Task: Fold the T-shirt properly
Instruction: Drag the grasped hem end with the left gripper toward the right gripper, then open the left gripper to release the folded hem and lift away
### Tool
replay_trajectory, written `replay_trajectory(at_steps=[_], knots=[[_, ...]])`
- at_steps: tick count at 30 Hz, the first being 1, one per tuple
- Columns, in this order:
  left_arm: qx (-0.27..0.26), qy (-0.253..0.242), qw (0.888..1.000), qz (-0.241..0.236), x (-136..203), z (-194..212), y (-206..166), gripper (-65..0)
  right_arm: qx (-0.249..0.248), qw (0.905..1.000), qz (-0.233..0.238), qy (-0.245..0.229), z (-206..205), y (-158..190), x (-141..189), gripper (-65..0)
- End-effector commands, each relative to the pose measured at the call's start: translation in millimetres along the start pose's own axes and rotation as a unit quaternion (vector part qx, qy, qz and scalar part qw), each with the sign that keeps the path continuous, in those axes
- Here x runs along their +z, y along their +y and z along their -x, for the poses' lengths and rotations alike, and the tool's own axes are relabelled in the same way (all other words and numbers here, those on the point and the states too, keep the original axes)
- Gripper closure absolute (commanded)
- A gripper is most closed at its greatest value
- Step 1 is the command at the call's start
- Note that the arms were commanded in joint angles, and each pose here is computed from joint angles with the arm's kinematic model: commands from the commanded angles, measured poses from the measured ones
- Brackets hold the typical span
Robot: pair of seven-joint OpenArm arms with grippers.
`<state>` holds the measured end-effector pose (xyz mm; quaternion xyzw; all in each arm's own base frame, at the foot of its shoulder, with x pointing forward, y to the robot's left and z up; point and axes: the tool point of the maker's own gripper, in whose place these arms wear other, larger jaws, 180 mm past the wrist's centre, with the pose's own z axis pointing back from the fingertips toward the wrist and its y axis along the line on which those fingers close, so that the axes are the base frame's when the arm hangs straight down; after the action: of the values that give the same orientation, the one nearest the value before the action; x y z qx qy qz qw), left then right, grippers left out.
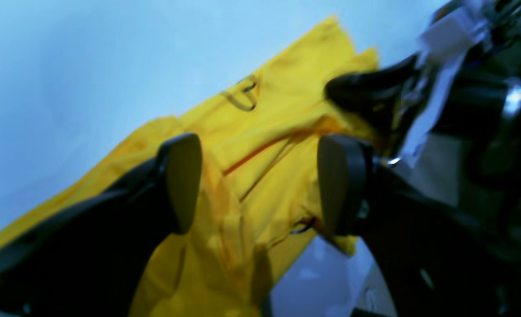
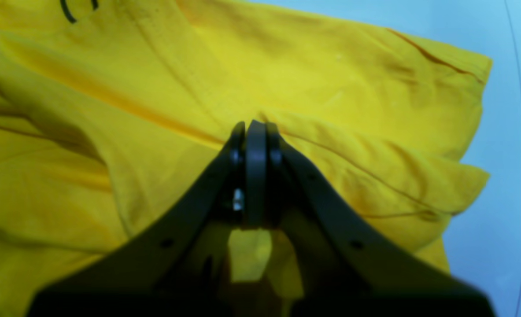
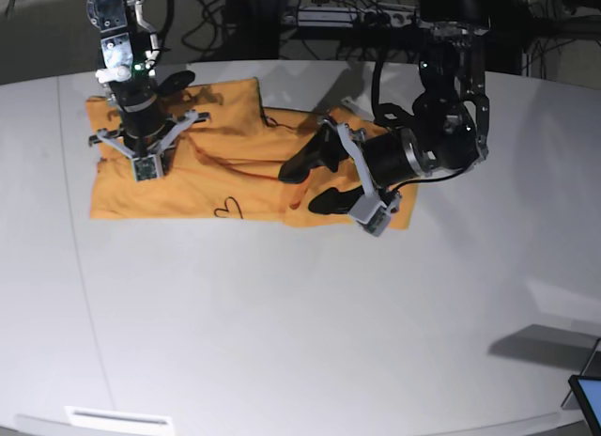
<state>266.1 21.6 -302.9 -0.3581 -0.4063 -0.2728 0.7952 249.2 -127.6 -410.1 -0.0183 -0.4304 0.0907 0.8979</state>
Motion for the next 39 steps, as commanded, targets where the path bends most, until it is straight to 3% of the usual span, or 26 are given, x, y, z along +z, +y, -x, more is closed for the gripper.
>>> replay_trajectory(at_steps=[1,8,14,28,29,31,33,35,39], knots=[[-0.017,-0.021,1.000,-0.002,7.9,-14.0,3.1,-41.0,0.003,0.9999,0.007,0.012,4.2,-4.6,1.4,-0.1],[-0.010,0.025,0.996,-0.091,39.2,-0.6,50.4,-40.3,0.003,0.9999,0.007,0.013,4.9,-4.5,1.6,-0.1],[-0.037,0.072,0.990,-0.119,58.9,14.9,64.0,-40.3,0.003,0.9999,0.007,0.013,4.9,-3.9,1.6,-0.1],[-0.083,0.162,0.966,-0.185,49.2,52.5,81.2,-39.6,0.003,0.9998,0.006,0.019,8.6,-3.5,2.5,-0.3],[-0.090,0.172,0.964,-0.183,46.1,56.5,79.4,-38.0,0.003,0.9997,0.006,0.026,10.8,-3.5,2.6,-0.4],[-0.102,0.187,0.960,-0.181,42.1,62.5,77.1,-28.7,0.003,0.9994,0.006,0.035,13.1,-3.5,2.8,-0.6],[-0.111,0.195,0.956,-0.189,42.6,64.7,79.2,-13.3,0.003,0.9994,0.006,0.034,11.8,-3.6,2.8,-0.7],[-0.114,0.184,0.958,-0.189,41.1,60.9,79.2,-2.4,0.003,0.9994,0.006,0.034,11.8,-3.6,2.8,-0.7],[-0.113,0.182,0.958,-0.191,43.1,64.0,78.9,0.0,0.003,0.9994,0.006,0.034,11.8,-3.6,2.8,-0.7]])
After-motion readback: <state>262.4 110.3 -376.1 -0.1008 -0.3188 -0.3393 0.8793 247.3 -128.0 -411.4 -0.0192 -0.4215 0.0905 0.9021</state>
